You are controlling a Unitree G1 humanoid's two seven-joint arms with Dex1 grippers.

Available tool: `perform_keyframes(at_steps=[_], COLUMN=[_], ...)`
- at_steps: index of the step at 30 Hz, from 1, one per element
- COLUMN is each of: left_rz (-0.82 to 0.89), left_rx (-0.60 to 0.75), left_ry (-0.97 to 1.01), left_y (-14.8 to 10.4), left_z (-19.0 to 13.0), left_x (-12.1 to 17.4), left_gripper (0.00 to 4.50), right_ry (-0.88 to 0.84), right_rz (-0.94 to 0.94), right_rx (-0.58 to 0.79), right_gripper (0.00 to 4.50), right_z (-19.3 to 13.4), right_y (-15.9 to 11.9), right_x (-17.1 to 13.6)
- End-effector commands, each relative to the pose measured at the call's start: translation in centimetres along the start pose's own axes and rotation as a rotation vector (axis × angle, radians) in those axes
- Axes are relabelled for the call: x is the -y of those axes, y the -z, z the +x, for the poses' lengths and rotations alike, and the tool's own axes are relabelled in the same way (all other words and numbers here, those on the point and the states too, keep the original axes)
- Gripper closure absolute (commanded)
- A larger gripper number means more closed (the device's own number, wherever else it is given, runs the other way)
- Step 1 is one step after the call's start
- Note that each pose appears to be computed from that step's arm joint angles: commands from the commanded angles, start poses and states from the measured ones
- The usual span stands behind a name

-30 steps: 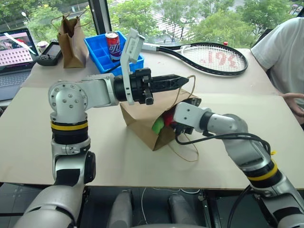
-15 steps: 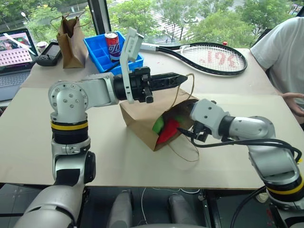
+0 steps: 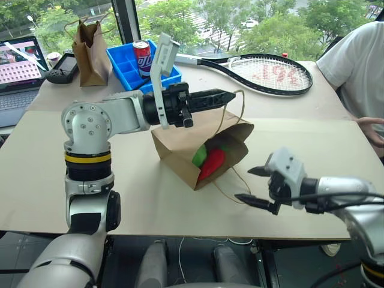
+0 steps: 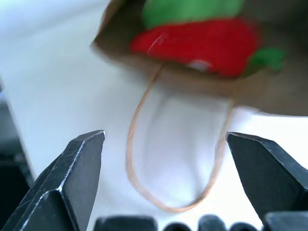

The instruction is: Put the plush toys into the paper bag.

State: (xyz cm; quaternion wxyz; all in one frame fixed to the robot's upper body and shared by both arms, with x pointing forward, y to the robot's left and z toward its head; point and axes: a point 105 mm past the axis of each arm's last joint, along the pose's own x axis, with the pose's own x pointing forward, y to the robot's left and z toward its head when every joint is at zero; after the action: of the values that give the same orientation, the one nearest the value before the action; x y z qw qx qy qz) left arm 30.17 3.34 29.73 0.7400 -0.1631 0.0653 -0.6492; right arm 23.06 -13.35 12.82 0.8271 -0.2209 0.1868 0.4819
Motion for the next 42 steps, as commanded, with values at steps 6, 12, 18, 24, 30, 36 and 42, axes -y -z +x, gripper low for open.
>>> perform_keyframes(at_steps=[6, 12, 18, 24, 30, 36, 42], left_rz=[0.065, 0.071, 0.099, 0.164, 0.228, 0.232, 0.23], left_rx=[0.028, 0.031, 0.047, 0.078, 0.12, 0.09, 0.03], left_ry=[0.026, 0.02, 0.0, -0.075, -0.153, -0.183, -0.15], left_y=[-1.5, -1.6, -2.2, -3.6, -5.1, -3.8, -2.6], left_z=[0.2, 0.0, -0.4, -1.6, -2.8, -3.2, -3.4], left_x=[0.9, 0.9, 0.6, -0.6, -1.9, -2.8, -2.4], left_gripper=[4.5, 4.5, 4.5, 4.5, 4.5, 4.5, 4.5], right_ry=[0.073, 0.063, 0.034, 0.107, 0.135, 0.053, -0.016], right_rz=[-0.094, -0.082, -0.09, -0.294, -0.42, -0.403, -0.287], right_rx=[-0.014, -0.05, 0.078, 0.277, 0.349, 0.333, 0.284], right_gripper=[1.12, 3.16, 4.47, 4.47, 4.47, 4.47, 4.47], right_z=[2.2, 1.3, -0.6, -5.0, -6.5, -5.9, -5.7], right_y=[2.7, 3.1, -0.8, -10.4, -15.4, -15.4, -14.2], right_x=[0.1, 0.7, 1.7, 5.1, 6.1, 5.0, 3.8])
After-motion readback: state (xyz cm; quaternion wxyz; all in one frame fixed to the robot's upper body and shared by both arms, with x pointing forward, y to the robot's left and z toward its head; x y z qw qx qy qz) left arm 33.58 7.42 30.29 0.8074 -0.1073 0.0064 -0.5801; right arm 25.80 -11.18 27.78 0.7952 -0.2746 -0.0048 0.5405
